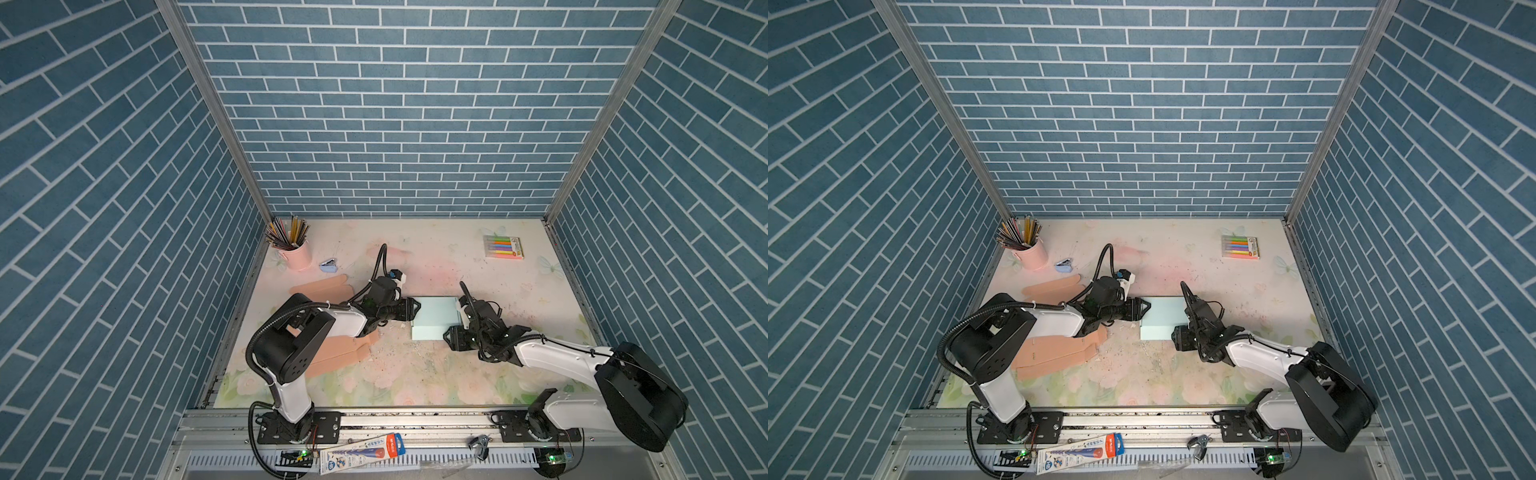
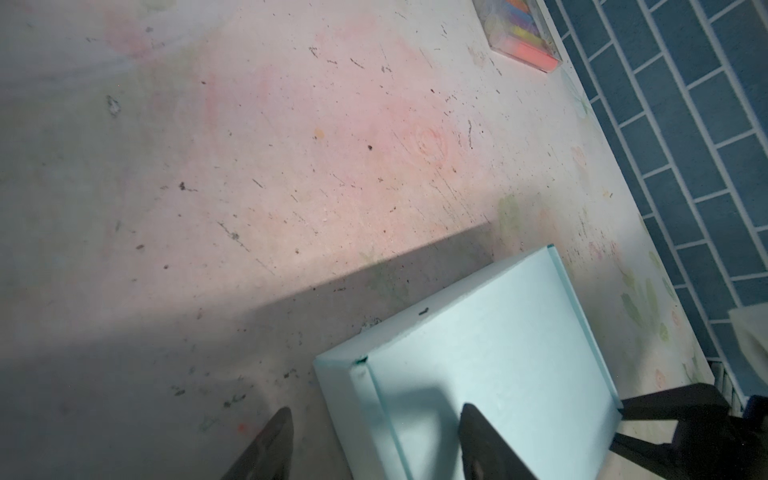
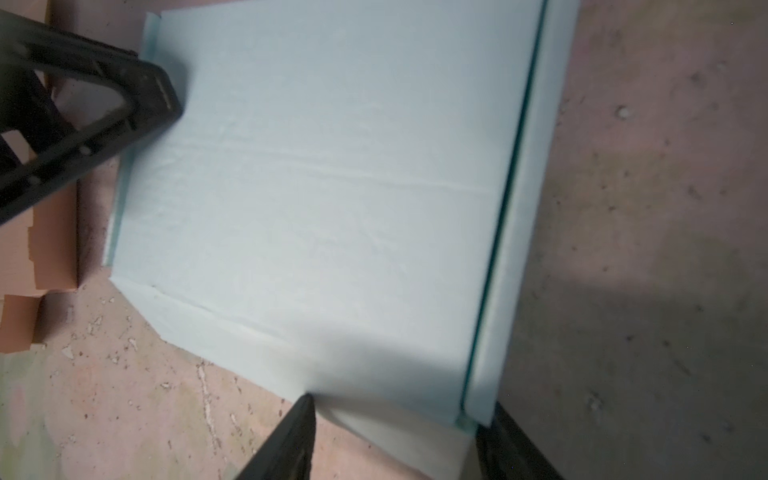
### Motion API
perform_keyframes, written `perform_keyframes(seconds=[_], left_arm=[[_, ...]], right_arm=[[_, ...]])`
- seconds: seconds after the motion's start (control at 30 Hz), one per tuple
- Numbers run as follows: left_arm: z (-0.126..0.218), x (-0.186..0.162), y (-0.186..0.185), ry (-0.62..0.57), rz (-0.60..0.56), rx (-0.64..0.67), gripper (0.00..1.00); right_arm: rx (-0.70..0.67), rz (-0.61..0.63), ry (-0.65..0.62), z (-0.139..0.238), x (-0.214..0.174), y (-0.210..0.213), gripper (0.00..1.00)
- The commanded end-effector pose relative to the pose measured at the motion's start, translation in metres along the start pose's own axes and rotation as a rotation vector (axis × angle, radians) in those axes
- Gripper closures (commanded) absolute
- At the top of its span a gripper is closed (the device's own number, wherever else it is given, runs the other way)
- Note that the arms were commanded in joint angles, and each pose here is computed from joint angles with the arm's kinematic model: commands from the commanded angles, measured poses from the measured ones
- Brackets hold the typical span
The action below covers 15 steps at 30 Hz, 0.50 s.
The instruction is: Fold the paper box
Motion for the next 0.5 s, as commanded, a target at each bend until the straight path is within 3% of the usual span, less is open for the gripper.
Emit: perform_keyframes(seconds=[0.0,0.47], left_arm=[[-0.004,-0.008,0.010,0.037,-0.002,0.038,0.37],[0.002,-0.012,0.008,0.032,0.000,0.025,0.38]], right_arm=[[-0.035,0.013,-0.015,-0.002,0.005,-0.004,0.39],[-0.064,-0.021,-0.023,-0.005,0.005,-0.023,0.39]])
Point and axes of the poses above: each gripper's point midway between its finger pads, its own z axis back along the fingers, its own y axis along the line the jaws close on, x = y × z, the point moved 8 cm from there along z, back along the fingers, and after that the axes turned 5 degrees about z, right-handed, at the moved point
